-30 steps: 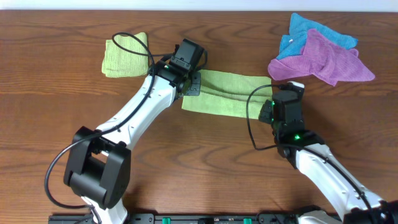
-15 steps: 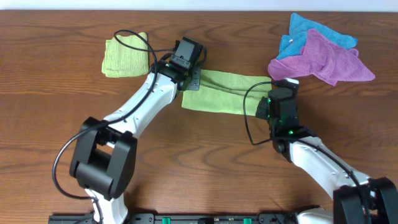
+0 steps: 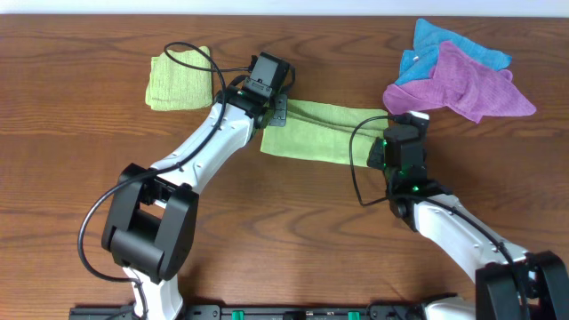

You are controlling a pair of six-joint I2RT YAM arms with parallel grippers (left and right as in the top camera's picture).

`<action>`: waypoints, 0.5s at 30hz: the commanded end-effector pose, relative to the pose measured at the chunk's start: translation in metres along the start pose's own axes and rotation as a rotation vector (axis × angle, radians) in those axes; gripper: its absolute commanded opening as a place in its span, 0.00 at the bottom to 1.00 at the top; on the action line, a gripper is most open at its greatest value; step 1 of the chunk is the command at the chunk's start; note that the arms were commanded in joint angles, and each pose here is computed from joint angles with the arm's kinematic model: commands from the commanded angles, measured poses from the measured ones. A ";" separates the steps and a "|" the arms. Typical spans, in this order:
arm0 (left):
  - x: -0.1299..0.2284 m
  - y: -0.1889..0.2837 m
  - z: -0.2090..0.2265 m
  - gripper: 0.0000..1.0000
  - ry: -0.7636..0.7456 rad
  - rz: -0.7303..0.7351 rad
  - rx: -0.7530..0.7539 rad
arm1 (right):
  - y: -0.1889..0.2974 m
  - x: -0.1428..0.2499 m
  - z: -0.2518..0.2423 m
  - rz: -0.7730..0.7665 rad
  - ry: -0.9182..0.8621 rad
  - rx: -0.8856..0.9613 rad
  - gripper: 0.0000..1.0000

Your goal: Fold the cloth

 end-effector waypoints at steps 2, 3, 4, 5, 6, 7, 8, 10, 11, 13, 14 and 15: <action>-0.002 -0.004 0.003 0.09 -0.020 -0.002 -0.020 | -0.001 -0.006 -0.005 -0.021 0.001 0.030 0.01; -0.002 -0.004 0.003 0.17 -0.020 -0.002 -0.020 | -0.001 -0.006 -0.005 -0.021 0.001 0.030 0.08; -0.002 -0.004 0.003 0.33 -0.020 -0.002 -0.020 | -0.001 -0.006 -0.005 -0.022 0.001 0.029 0.40; -0.002 -0.004 0.003 0.66 -0.020 -0.002 -0.021 | -0.001 -0.007 -0.004 -0.024 0.000 0.028 0.80; -0.002 -0.004 0.003 0.91 -0.020 -0.003 -0.021 | -0.001 -0.007 -0.004 -0.025 0.000 0.028 0.99; -0.002 -0.004 0.003 0.95 -0.020 -0.003 -0.023 | -0.001 -0.007 -0.004 -0.026 -0.001 0.027 0.99; -0.002 -0.004 0.003 0.95 -0.020 -0.003 -0.024 | -0.001 -0.007 -0.004 -0.027 -0.001 0.027 0.99; -0.002 -0.004 0.003 0.95 -0.021 -0.003 -0.025 | -0.001 -0.008 -0.004 -0.030 -0.002 0.025 0.99; -0.002 -0.004 0.003 0.95 -0.021 -0.002 -0.025 | -0.001 -0.008 -0.003 -0.032 -0.003 0.023 0.99; -0.001 -0.004 0.003 0.95 -0.021 0.003 -0.025 | 0.000 -0.009 -0.003 -0.037 -0.005 0.021 0.99; 0.000 -0.003 0.003 0.95 -0.022 0.009 -0.024 | 0.001 -0.010 -0.003 -0.040 -0.006 0.019 0.99; 0.002 -0.002 0.004 0.95 -0.023 0.021 -0.027 | 0.003 -0.012 -0.002 -0.042 -0.007 0.012 0.99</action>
Point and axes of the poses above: each gripper's point midway between its finger pads, its own y axis back along the fingers, its own z axis along the line the jaws close on, x = y × z, the point moved 5 cm from there along y, back along the fingers, and after that the axes turned 1 degree about -y, right-handed, at the moved point
